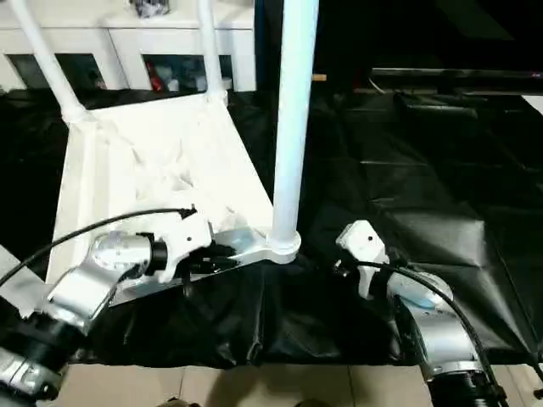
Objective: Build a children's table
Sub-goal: Rotate leg to tighten
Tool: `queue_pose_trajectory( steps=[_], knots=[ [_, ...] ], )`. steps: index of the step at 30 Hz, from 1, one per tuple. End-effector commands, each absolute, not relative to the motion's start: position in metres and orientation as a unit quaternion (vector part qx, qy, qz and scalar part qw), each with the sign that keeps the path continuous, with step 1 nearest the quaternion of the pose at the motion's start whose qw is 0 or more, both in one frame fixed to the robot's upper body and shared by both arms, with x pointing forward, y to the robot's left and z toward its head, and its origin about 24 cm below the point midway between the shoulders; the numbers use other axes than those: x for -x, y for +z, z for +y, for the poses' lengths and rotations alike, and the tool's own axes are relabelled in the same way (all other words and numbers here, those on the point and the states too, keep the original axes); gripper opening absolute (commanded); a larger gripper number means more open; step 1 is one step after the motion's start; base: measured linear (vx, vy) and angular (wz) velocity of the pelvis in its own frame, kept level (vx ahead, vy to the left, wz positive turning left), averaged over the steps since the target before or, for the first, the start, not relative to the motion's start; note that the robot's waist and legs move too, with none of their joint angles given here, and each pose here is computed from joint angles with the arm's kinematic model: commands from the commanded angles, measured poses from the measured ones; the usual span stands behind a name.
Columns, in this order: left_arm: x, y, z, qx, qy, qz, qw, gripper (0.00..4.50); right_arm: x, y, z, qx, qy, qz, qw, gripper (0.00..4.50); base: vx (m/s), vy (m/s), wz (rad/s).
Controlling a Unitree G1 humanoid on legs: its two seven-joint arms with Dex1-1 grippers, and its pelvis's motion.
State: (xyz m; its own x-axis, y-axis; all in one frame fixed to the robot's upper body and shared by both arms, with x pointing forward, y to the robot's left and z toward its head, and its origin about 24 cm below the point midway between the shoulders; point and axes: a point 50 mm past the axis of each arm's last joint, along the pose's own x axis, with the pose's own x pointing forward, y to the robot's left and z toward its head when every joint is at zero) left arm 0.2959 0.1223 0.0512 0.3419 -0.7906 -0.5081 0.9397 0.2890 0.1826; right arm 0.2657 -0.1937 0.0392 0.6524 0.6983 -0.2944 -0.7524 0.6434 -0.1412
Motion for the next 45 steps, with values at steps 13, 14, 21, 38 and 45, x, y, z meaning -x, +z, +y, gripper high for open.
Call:
queue_pose_trajectory(
  steps=[13,14,21,38,45],
  knots=[
    [-0.305,0.049,0.119,-0.203,-0.532,0.151,0.808,1.63,-0.261,0.040,-0.184,0.115,0.431,0.100,0.889,3.53,0.000,0.000,0.00],
    [-0.305,0.048,0.118,-0.201,-0.532,0.152,0.808,1.63,-0.261,0.040,-0.184,0.115,0.431,0.100,0.889,3.53,0.000,0.000,0.00],
    [-0.306,0.039,0.122,-0.213,-0.522,0.180,0.806,1.63,-0.261,0.040,-0.185,0.117,0.429,0.101,0.890,3.53,0.000,0.000,0.00],
    [-0.303,0.037,0.116,-0.174,-0.579,0.204,0.770,0.22,-0.265,0.039,-0.185,0.116,0.426,0.106,0.891,3.53,0.000,0.000,0.00],
    [-0.303,0.035,0.115,-0.192,-0.600,0.212,0.747,0.00,-0.271,0.041,-0.182,0.085,0.427,0.114,0.893,3.70,0.000,0.000,0.00]
  ],
)
